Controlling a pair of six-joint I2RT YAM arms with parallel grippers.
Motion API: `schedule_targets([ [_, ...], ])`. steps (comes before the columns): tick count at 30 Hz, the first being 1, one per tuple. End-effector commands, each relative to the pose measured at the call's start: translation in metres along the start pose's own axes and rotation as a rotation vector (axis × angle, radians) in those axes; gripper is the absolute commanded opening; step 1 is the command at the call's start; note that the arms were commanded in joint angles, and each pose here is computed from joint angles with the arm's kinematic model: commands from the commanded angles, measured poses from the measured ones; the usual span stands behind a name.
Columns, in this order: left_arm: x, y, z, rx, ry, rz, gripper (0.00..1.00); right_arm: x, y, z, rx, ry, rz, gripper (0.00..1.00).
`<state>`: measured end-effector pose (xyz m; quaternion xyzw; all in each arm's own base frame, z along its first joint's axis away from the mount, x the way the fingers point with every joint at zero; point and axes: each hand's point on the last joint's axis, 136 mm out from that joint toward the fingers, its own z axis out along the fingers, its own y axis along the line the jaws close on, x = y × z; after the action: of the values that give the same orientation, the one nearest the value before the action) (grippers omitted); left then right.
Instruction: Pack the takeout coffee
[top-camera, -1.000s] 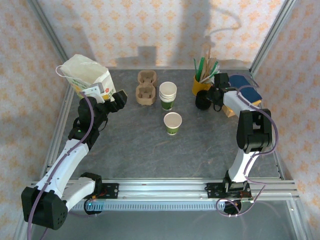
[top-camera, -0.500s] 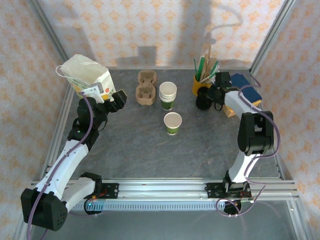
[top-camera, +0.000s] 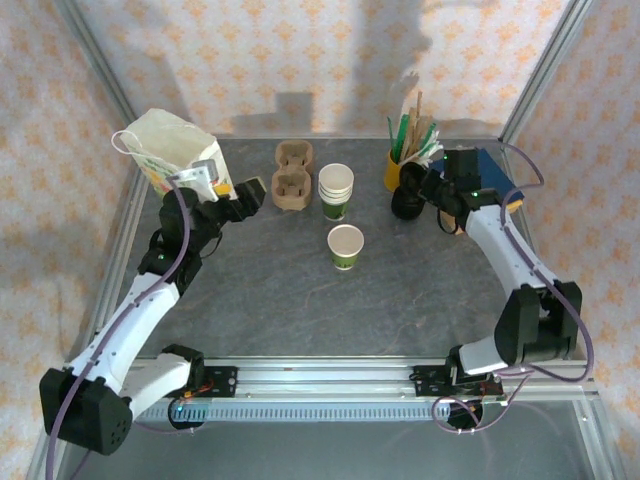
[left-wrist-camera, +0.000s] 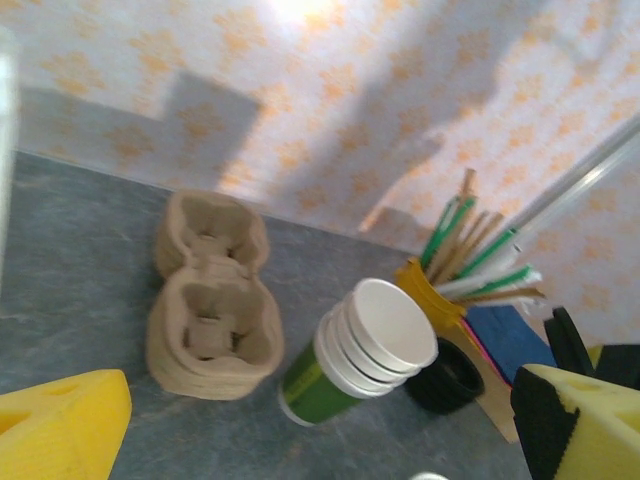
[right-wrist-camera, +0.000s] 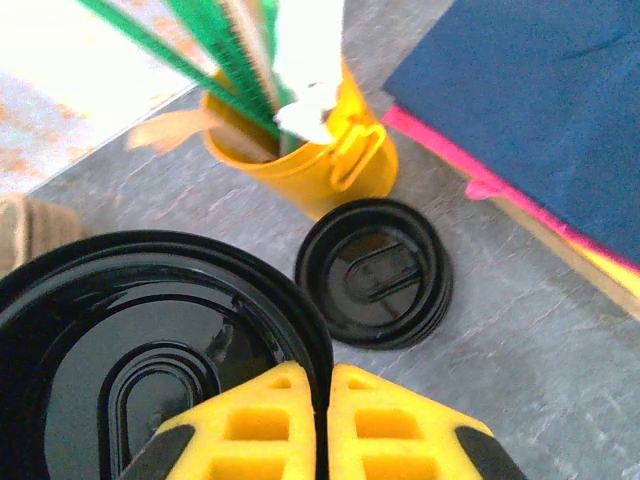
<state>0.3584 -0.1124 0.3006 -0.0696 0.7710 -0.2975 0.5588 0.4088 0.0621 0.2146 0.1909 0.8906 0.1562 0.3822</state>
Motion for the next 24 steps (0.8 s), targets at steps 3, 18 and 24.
schedule_targets([
  [3,0.014,-0.069,0.018,0.214,0.143,-0.009,0.98,0.013,0.03,-0.038,-0.095,0.006,-0.04,0.08],
  [18,0.053,-0.172,0.053,0.472,0.357,-0.104,0.97,0.047,0.108,-0.065,-0.309,0.05,-0.092,0.07],
  [24,0.075,-0.176,0.069,0.468,0.432,-0.153,0.86,0.061,0.122,-0.06,-0.323,0.083,-0.122,0.07],
])
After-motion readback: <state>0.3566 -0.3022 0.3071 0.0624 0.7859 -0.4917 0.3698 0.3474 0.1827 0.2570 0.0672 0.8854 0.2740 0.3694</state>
